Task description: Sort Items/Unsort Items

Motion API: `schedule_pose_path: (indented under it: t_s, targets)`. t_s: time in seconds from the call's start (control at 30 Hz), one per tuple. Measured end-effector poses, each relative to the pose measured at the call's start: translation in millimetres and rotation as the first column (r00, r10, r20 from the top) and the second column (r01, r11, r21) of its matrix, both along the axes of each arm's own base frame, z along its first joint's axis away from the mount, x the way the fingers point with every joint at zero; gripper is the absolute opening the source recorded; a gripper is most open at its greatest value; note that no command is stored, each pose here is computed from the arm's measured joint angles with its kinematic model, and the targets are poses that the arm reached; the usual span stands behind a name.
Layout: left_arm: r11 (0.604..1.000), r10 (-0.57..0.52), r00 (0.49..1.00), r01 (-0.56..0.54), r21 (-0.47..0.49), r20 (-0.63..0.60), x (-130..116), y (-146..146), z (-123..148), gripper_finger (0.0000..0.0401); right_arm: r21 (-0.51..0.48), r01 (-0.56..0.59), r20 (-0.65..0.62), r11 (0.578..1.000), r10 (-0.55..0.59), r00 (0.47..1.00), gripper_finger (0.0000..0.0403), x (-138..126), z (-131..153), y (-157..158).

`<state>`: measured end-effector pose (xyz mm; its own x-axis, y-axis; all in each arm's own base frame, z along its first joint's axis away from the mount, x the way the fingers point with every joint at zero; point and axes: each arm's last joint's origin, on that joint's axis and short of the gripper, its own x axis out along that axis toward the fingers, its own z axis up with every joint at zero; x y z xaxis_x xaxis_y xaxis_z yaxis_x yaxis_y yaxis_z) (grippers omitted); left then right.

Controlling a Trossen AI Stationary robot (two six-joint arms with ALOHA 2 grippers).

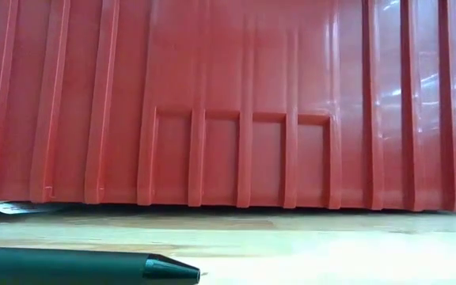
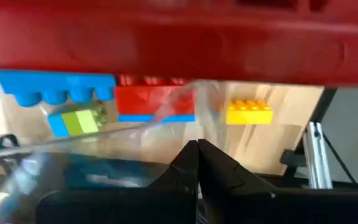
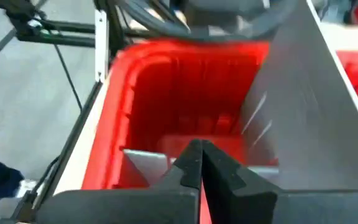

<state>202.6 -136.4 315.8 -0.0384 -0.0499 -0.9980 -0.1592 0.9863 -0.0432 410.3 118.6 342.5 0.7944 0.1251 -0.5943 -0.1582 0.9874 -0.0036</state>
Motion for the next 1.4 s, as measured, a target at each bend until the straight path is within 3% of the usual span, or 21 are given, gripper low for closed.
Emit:
schedule_pose_path:
  t_s: [0.2,0.37,0.5,0.67,0.77,0.87,1.03,1.17,1.4]
  targets:
    - [1.000,-0.014,0.999,0.013,0.022,0.047,7,6,0,0.0000,-0.059,-0.039,0.061,0.997,0.043,0.997,0.0000,-6,14,0]
    - [0.995,-0.030,0.994,0.020,0.101,0.102,13,15,1,0.0000,0.018,-0.136,0.023,0.990,0.136,0.990,0.0000,-9,13,4]
    - [0.996,-0.050,0.987,0.038,0.087,0.151,21,20,1,0.0000,0.034,-0.093,-0.137,0.995,0.097,0.986,0.0000,-11,-8,5]
    - [0.994,-0.089,0.965,0.072,0.078,0.246,32,19,2,0.0000,-0.014,0.004,-0.175,1.000,-0.006,0.984,0.0000,-6,-24,5]
    - [0.996,-0.073,0.960,0.055,0.074,0.272,35,19,2,0.0000,-0.032,0.008,-0.219,0.999,-0.015,0.976,0.0000,-3,-36,8]
    - [0.998,-0.039,0.961,0.021,0.067,0.274,35,19,2,0.0000,-0.110,-0.005,-0.279,0.994,-0.026,0.960,0.0000,-11,-41,12]
    - [0.997,-0.039,0.957,0.021,0.069,0.286,35,17,2,0.0000,-0.234,0.060,-0.292,0.970,-0.129,0.948,0.0000,-19,-44,17]
    - [0.995,-0.084,0.929,0.062,0.073,0.361,42,14,4,0.0000,-0.212,0.137,-0.235,0.968,-0.187,0.954,0.0000,-15,-43,20]
    - [0.981,-0.186,0.892,0.150,0.119,0.413,47,12,6,0.0000,-0.225,0.150,-0.221,0.963,-0.200,0.954,0.0000,-9,-53,27]
